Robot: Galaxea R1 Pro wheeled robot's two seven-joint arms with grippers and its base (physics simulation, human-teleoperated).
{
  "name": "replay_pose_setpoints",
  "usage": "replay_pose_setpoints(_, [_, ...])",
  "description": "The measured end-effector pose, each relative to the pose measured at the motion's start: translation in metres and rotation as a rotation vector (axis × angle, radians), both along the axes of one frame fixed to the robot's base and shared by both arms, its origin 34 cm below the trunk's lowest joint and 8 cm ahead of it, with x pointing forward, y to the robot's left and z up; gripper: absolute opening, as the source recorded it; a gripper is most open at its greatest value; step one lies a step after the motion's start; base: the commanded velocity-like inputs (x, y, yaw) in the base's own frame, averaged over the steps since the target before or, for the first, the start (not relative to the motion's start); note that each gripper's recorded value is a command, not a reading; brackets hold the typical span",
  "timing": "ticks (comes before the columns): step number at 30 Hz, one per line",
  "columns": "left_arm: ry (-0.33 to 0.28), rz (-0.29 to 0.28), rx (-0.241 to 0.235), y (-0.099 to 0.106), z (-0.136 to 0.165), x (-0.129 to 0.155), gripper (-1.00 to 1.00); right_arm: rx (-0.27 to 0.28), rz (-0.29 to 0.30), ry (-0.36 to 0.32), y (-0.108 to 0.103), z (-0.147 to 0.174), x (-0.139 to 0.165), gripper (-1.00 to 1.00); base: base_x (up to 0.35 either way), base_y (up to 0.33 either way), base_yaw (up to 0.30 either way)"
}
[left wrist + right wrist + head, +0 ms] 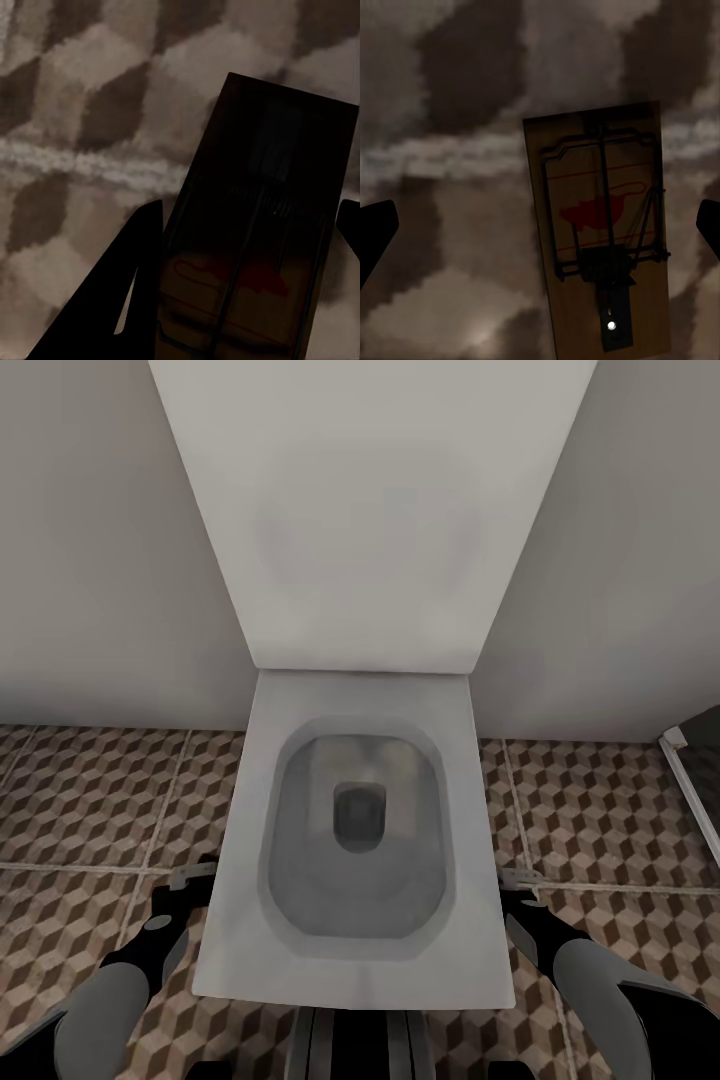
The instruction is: Take the four mousetraps from the cabinet in the bathroom and place them on the bathroom floor. Make sure all four end up on the same floor surface, and ensure that at least two of them are either under or directly next to the same bathroom sink.
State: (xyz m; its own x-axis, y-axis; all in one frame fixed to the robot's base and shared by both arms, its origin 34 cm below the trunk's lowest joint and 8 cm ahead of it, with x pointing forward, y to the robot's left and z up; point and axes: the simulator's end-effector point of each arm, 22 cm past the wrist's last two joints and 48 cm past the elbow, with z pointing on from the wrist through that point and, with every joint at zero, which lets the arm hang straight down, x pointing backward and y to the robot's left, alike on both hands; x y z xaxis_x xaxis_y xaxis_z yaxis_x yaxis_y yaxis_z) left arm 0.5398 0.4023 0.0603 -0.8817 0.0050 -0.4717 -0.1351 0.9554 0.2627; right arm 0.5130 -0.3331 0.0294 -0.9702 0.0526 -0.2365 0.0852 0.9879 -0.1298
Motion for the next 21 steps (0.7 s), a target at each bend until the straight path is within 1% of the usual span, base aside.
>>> replay_pose_setpoints(12, [0.011,-0.003,-0.005,-0.003,-0.002,-0.003,-1.00,0.000,0.000,-0.001,0.000,0.000,0.000,1.00,0.000,0.000,0.000])
replay_pose_setpoints(21, [0.048,0.005,-0.007,-0.001,-0.006,-0.011,-1.00,0.000,0.000,-0.001,0.000,0.000,0.000,1.00,0.000,0.000,0.000])
